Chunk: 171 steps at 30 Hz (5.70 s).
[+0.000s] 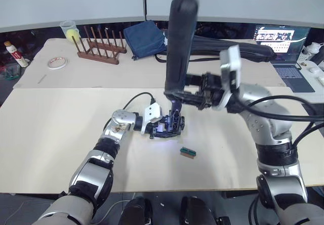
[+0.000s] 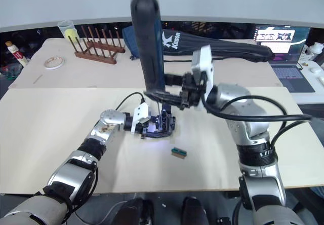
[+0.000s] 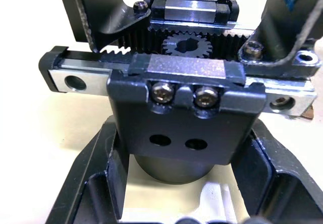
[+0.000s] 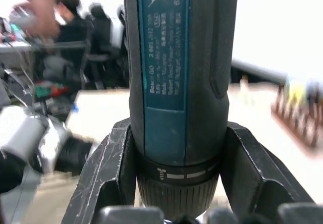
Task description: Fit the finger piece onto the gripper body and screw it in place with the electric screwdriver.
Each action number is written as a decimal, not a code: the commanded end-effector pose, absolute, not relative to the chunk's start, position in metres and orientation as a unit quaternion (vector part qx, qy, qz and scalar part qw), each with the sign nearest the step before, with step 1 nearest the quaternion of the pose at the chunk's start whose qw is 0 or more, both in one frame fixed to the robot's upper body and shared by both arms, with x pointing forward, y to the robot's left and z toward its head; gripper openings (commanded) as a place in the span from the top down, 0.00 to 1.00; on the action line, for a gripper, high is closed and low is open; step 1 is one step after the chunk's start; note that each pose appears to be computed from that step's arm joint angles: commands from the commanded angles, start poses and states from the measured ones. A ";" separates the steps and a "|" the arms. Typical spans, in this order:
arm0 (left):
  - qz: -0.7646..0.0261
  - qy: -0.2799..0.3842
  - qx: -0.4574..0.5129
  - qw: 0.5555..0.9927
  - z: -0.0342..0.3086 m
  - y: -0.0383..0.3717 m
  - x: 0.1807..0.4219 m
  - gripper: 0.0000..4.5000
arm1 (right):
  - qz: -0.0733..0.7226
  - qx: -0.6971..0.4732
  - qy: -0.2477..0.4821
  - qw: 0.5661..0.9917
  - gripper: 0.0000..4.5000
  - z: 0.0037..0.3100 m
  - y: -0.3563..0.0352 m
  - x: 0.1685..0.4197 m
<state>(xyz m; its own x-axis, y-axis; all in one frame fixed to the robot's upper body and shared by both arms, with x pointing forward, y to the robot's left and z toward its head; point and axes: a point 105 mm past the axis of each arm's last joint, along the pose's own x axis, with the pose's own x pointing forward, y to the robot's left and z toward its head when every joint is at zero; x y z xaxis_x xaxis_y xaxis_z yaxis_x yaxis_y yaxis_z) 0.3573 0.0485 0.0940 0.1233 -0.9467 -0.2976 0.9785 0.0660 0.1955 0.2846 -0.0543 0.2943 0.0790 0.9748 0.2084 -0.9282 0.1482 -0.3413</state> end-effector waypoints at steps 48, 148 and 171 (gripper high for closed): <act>-0.730 0.044 0.172 0.660 0.133 0.075 0.268 0.00 | 0.572 -0.034 -0.143 0.807 0.57 0.232 -0.095 0.235; -0.739 0.041 0.185 0.647 0.124 0.052 0.279 0.00 | 0.566 -0.070 -0.137 0.810 0.57 0.211 -0.097 0.236; -0.738 0.038 0.185 0.648 0.125 0.051 0.281 0.00 | 0.556 -0.078 -0.130 0.817 0.57 0.204 -0.100 0.242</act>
